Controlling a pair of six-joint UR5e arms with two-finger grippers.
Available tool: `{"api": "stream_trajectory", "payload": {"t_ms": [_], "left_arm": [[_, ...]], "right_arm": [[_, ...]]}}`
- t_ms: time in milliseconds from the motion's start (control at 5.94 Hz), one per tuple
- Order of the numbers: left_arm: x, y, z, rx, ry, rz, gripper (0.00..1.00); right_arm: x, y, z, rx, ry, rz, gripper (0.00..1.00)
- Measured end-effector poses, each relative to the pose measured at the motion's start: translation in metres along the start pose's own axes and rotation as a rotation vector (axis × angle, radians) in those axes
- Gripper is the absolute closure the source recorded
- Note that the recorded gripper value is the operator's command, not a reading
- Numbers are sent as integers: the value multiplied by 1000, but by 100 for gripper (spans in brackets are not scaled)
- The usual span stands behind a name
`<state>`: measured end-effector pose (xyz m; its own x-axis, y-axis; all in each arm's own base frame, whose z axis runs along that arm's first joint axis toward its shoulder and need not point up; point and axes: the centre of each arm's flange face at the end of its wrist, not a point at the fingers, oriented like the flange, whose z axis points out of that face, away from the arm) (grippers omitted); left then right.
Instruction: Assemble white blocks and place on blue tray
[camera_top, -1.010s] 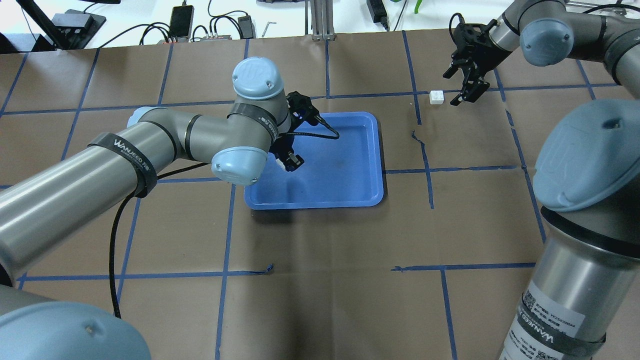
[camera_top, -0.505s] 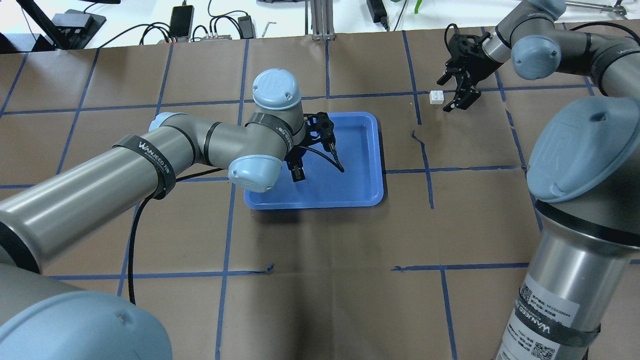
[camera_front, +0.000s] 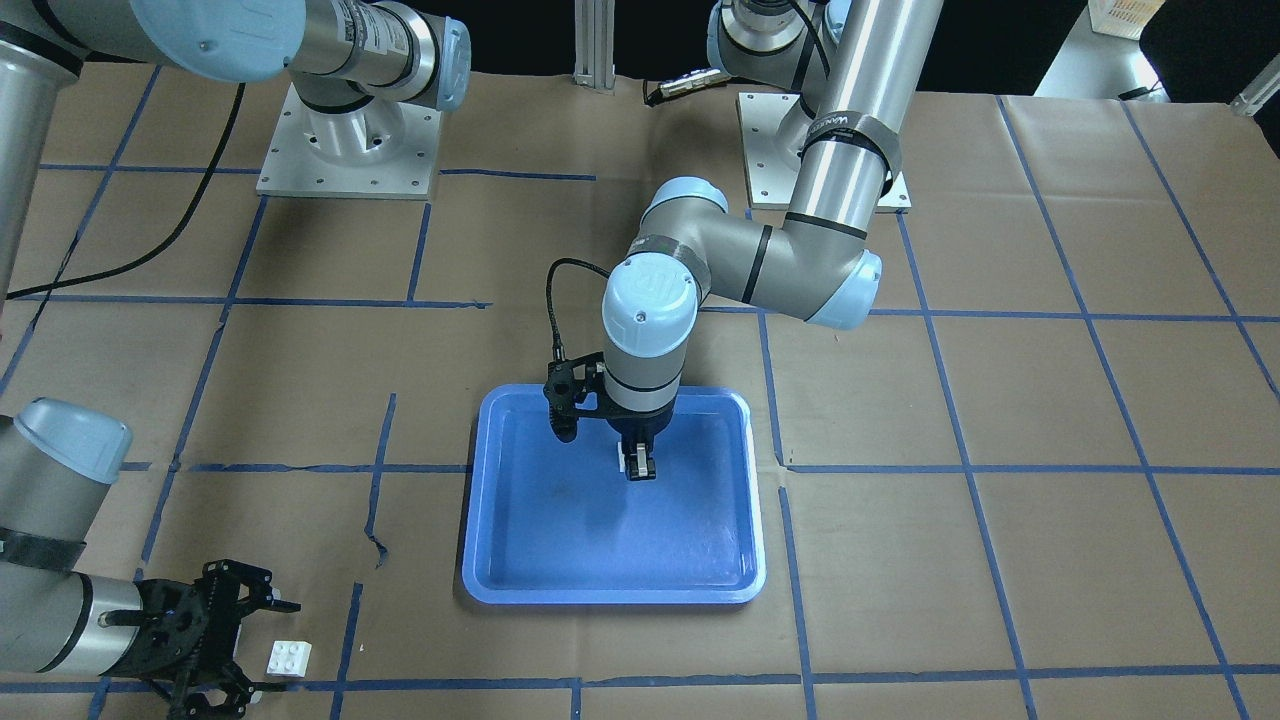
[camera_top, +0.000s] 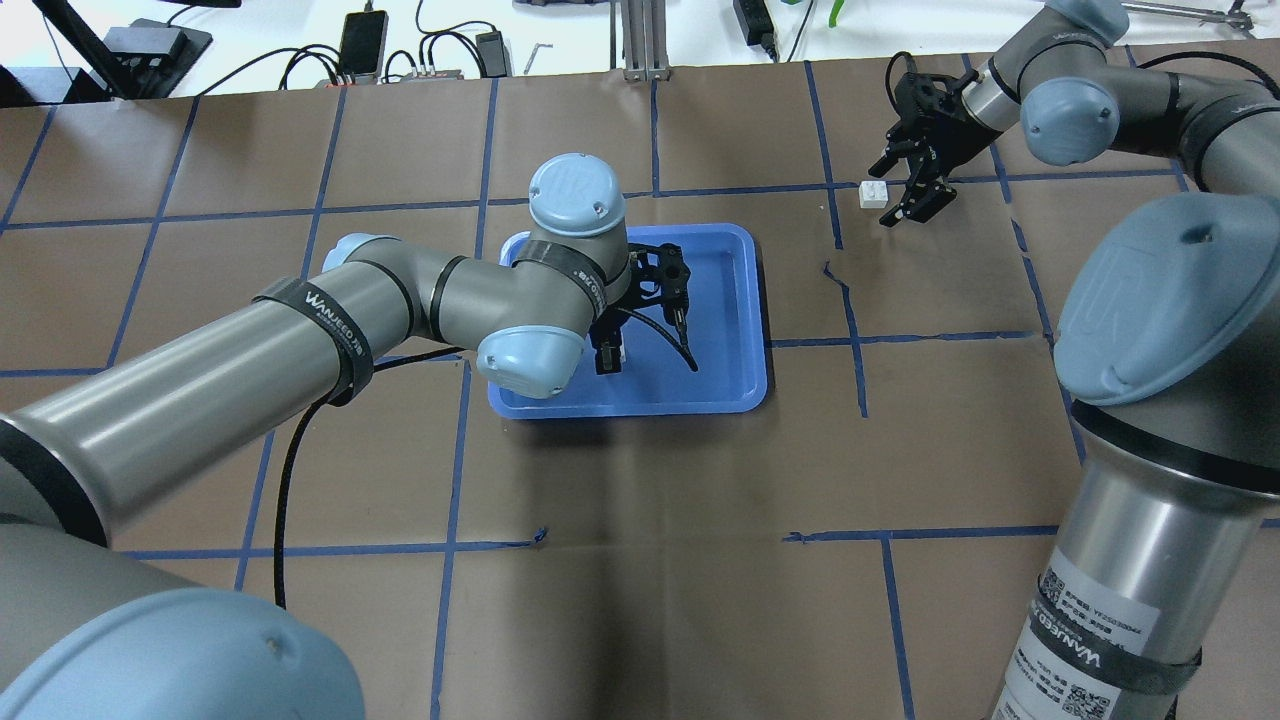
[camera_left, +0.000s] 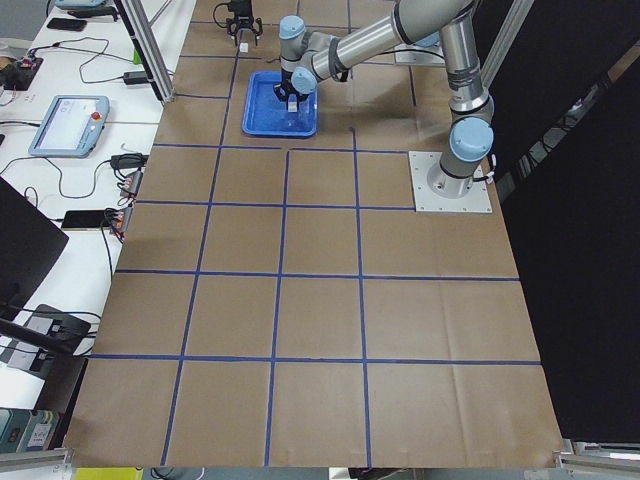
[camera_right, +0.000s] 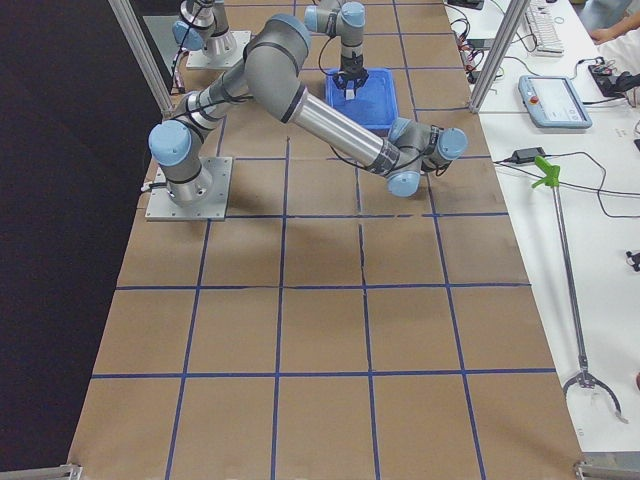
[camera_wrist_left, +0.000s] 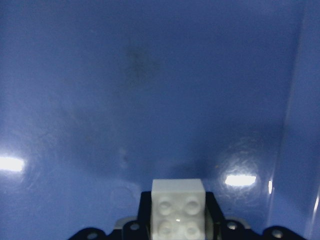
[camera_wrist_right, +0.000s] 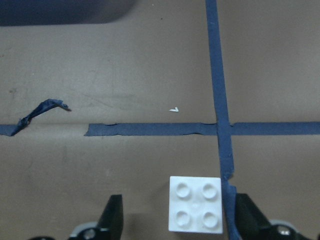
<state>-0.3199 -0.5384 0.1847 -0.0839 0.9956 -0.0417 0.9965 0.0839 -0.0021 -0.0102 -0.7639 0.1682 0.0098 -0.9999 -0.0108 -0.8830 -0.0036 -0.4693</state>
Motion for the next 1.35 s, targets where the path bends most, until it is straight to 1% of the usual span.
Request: {"api": "stream_trajectory", "payload": {"t_ms": [168,337,505,842,1010,1178,1347], "left_arm": [[0,0,2,4,-10,-1,58],[0,-1,4,8,-17,-2,2],[1,-1,5,16,-16,-3,1],[0,-2,-2,27,-17,-2,1],[-1,-2,-17,32,-27,-2,1],[1,1,-40,31,-23,-6,1],[4,9,-73,27,-10,-14,1]], "right_arm": [[1,-1,-1,2,8,-6,58],[1,-1,-1,1,13,-10,68],[2,-1,-3,-1,19,-14,71],[4,-6,-13,-11,47,-27,72],[3,-15,-30,-21,69,-32,72],[-1,-27,-49,-31,86,-33,72],[-8,-46,-63,-35,95,-18,72]]}}
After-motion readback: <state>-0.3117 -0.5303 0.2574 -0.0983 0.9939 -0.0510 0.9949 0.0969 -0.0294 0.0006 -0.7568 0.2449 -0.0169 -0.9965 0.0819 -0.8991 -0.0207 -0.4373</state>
